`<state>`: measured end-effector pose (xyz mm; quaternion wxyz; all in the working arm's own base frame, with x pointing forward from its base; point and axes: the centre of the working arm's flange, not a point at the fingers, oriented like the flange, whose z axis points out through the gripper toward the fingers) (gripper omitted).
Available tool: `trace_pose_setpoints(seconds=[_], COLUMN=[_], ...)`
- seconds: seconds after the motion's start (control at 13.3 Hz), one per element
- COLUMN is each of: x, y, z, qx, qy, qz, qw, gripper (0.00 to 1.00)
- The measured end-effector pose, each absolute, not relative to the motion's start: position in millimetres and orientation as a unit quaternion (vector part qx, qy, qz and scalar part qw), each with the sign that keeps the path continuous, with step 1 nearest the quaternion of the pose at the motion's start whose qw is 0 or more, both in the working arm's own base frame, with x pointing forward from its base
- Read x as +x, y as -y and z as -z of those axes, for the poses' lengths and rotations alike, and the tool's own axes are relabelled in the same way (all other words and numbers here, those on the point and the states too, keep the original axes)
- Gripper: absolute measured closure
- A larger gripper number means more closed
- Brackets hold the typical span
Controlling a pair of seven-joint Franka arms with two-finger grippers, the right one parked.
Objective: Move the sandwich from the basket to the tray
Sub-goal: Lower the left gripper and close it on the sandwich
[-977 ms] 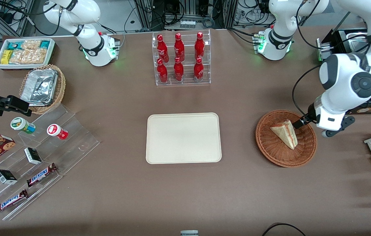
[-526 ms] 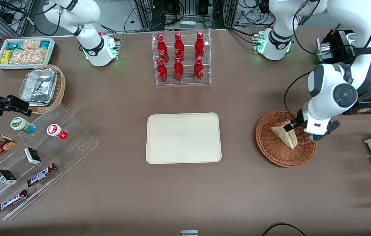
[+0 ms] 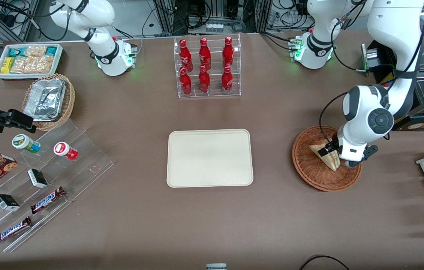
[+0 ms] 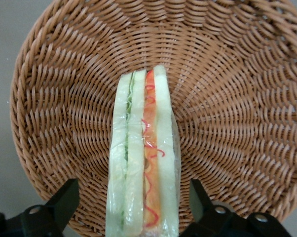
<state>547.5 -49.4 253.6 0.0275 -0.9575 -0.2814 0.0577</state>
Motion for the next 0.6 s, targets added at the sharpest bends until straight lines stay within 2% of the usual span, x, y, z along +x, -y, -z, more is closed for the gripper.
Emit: trace_pose_setpoints(seconds=[0.23, 0.38, 0.6], x=[546.1, 545.7, 551.0], y=[58.0, 64.7, 65.6], z=[-250.3, -250.6, -259.3], qx=[-0.947, -0.946, -0.946], qy=[0.315, 0.317, 0.314], qz=[-0.059, -0.058, -0.068], qw=[0.031, 0.032, 0.037], gripper=[0.41, 0.62, 0.72])
